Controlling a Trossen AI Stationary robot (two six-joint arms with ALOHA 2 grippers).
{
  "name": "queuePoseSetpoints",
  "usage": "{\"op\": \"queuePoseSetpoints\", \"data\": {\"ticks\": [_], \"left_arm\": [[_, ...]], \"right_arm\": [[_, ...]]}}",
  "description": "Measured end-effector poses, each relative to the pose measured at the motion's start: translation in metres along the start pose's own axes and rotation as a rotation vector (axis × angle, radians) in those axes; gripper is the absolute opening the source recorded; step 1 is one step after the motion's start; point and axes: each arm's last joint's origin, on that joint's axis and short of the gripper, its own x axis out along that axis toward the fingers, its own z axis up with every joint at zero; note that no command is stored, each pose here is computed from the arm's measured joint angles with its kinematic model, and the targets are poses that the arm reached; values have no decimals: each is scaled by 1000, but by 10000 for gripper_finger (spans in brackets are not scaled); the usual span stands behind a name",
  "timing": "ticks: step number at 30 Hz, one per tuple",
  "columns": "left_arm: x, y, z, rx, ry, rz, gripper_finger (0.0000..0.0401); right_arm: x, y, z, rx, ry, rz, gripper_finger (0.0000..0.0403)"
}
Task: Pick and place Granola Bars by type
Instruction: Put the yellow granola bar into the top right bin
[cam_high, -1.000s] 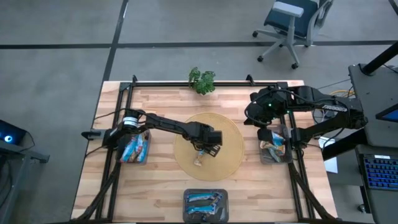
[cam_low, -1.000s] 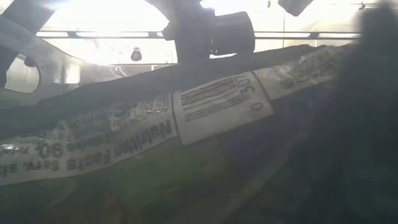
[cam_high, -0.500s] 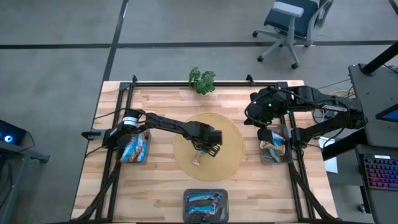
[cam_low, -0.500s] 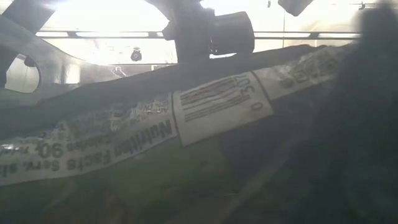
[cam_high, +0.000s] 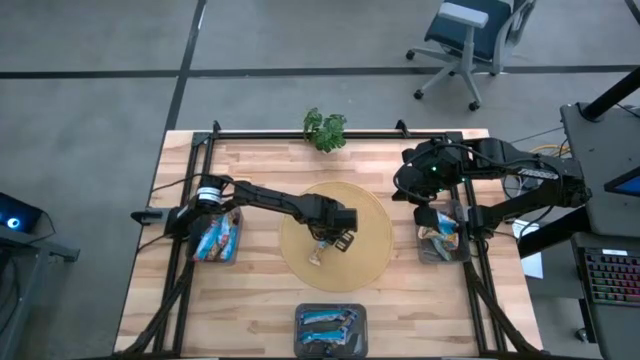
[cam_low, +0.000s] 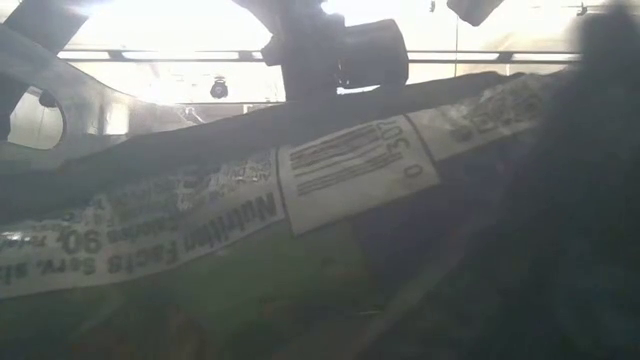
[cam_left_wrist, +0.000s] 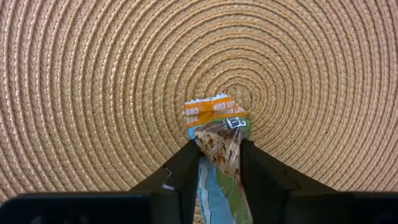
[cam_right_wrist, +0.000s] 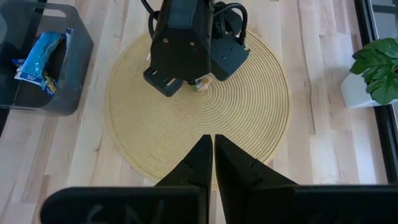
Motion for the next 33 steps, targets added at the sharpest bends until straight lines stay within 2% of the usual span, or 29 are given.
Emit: {"op": "queuePoseSetpoints", "data": {"ticks": [19, 33], "left_arm": [[-6, -3, 3, 13, -6, -24, 87], [-8, -5, 5, 52, -11, -31, 37]], "right_arm": [[0, 0, 0, -3, 0, 0, 9], [0, 0, 0, -3, -1, 0, 9]]}}
